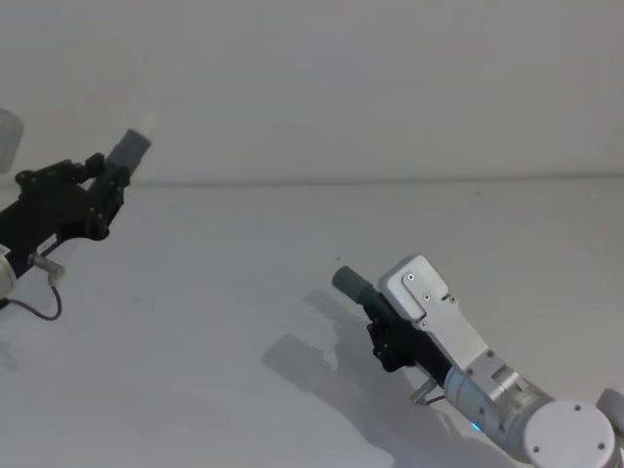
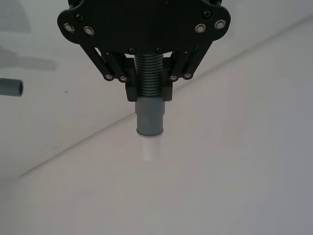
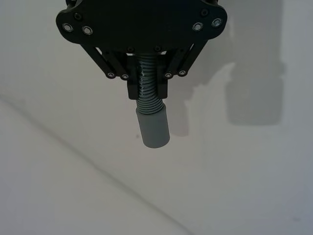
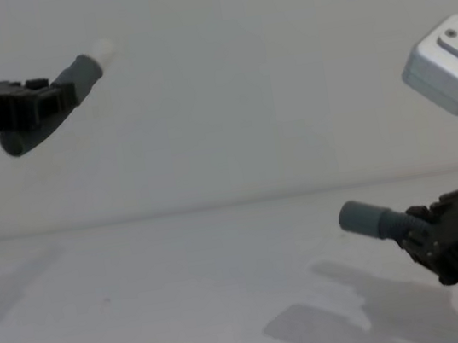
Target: Use both hands to pick up one end of the pipe from the table, align the ends, and insert them.
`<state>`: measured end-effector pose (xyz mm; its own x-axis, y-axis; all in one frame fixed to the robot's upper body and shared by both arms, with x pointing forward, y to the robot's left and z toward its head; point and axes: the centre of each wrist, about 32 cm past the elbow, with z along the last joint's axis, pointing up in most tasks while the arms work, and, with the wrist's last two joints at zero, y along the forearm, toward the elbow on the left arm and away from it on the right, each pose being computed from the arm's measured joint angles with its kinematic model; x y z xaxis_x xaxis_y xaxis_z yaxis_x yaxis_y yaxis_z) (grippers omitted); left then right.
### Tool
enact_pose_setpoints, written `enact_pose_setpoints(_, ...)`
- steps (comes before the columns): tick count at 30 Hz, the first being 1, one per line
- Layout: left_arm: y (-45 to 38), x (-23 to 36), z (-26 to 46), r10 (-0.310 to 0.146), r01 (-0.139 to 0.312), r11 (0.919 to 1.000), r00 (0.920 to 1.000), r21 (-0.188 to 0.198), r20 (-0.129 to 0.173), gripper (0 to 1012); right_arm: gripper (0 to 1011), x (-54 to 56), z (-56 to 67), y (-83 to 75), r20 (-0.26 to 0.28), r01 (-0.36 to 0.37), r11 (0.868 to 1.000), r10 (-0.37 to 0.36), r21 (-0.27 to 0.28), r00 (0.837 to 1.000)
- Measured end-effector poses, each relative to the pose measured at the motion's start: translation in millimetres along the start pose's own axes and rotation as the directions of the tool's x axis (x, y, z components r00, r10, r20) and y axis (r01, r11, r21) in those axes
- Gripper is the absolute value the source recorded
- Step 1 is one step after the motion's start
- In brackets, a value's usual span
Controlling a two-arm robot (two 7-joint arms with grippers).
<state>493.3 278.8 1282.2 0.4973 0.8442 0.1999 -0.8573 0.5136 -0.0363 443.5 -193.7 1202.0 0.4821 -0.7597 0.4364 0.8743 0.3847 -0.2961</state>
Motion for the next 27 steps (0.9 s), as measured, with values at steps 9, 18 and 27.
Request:
enact_pose_setpoints(9, -10.2, 8.9, -1.9, -0.126, 0.135, 0.9863, 0.9873, -0.095, 0.097, 262, 194, 9.9, -2.3, -7.8, 0.175, 0.017, 0.998, -0.028, 0.061, 0.984)
enact_pose_setpoints(18, -22.2, 16.3, -5.5, -0.234, 0.268, 0.9499, 0.9515, -0.162, 0.200, 262, 194, 25.8, -5.2, -15.6, 0.372, 0.033, 0.992, -0.077, 0.125, 0.925)
enact_pose_setpoints(27, -36.2, 23.7, -9.8, -0.340, 0.415, 0.8853, 0.8859, -0.210, 0.315, 262, 194, 44.5, -8.5, -21.8, 0.525, 0.046, 0.983, -0.133, 0.176, 0.841)
